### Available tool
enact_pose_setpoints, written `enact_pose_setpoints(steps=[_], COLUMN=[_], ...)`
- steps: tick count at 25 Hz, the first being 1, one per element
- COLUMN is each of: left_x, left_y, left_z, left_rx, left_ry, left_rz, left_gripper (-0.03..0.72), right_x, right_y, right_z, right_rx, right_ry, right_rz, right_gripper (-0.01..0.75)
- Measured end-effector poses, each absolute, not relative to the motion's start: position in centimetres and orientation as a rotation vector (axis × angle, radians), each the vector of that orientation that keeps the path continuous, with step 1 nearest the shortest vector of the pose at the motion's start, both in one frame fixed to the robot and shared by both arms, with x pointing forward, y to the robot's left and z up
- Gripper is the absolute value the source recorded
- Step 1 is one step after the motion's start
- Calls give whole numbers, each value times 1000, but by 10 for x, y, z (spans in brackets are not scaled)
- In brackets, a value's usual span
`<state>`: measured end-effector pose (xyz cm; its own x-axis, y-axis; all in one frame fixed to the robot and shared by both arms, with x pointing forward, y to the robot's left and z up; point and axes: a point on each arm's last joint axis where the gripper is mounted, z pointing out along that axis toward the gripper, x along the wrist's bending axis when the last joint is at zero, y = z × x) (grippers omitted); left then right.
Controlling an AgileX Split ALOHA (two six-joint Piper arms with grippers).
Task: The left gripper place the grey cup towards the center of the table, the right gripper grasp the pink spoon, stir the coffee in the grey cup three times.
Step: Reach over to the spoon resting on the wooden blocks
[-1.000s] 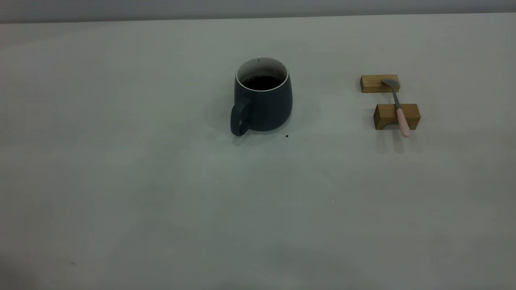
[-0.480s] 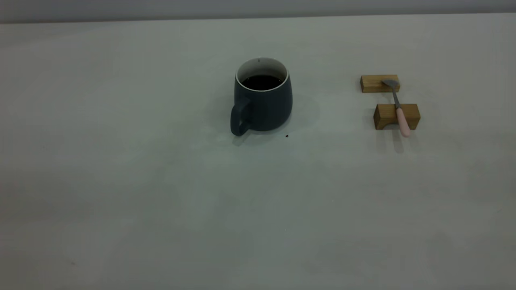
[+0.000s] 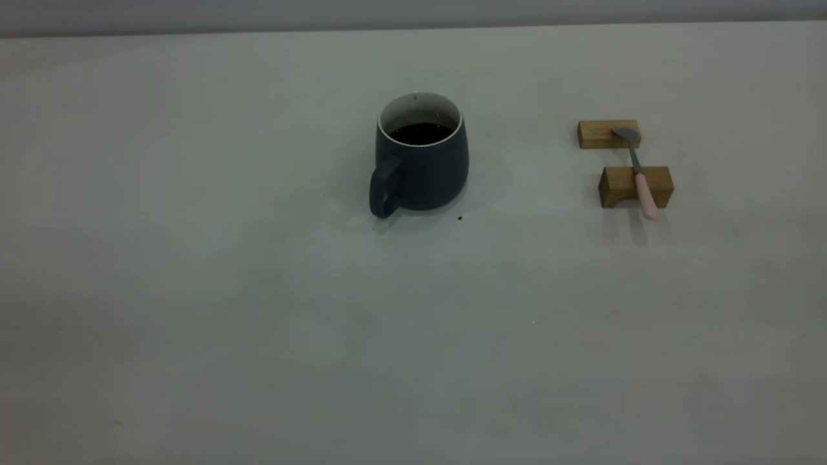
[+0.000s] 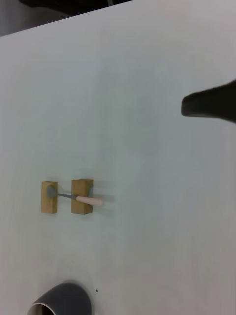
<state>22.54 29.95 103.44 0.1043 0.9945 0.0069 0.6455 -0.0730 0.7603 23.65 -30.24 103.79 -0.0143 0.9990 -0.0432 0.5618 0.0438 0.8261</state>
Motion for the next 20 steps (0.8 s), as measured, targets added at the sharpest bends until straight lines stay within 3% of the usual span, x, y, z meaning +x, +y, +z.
enact_pose_setpoints(steps=[9,20], left_x=[221,221], left_y=[297,297], left_z=[1034,1034], left_rx=[1702,1702], left_ry=[1671,1670], left_rz=[800,795], left_gripper=[528,528], right_x=[248,387], right_y=[-297,-278], right_z=[1050,1036], right_rx=[1573,1782], right_ry=[1679,1980], right_rz=[896,838], right_gripper=[555,555])
